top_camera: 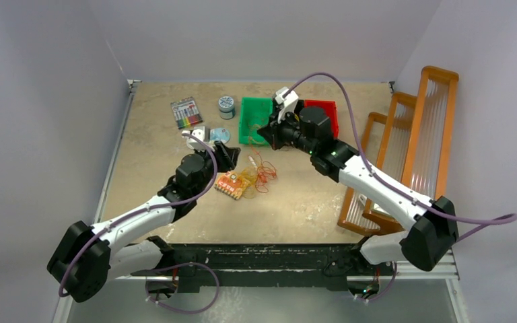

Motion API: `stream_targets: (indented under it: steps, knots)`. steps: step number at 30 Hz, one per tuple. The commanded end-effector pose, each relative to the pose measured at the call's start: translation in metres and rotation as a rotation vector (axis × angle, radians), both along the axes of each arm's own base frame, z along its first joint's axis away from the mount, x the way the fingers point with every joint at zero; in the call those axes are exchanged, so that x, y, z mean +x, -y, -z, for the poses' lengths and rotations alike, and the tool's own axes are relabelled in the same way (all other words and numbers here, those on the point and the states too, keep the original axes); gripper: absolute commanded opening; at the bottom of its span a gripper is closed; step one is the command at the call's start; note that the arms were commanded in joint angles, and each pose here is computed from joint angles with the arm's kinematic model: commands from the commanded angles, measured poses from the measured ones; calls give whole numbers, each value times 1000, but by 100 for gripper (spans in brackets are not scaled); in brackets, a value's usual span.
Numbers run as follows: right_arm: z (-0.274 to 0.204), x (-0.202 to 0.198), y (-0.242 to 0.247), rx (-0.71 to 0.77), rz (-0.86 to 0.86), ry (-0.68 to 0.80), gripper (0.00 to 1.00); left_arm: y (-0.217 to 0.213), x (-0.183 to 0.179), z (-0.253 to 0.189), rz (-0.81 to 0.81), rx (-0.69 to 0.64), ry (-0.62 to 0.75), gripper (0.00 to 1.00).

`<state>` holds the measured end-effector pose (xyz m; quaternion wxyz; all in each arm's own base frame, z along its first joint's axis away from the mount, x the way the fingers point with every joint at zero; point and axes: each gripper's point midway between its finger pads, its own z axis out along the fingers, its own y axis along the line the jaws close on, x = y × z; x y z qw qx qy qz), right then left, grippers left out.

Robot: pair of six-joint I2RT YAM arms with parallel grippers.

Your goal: Untangle the cables

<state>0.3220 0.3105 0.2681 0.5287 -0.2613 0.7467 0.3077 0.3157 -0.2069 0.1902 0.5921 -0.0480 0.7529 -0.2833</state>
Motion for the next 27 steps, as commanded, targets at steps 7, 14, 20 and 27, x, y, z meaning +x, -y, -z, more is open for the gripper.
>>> stream_targets:
  steps: [7, 14, 20, 27]
  knots:
    - [-89, 12, 5, 118, 67, 155, 0, 44, -9, -60, 233, -167, 241, 48]
    - [-97, 14, -4, 162, 48, 149, 0, 40, -20, -64, 254, -259, 438, 59]
    - [-103, 14, -8, 183, 36, 151, 0, 49, -28, -58, 272, -192, 481, 64]
    - [-105, 8, -12, 195, -4, 146, 0, 55, -15, -49, 186, -77, 490, 66]
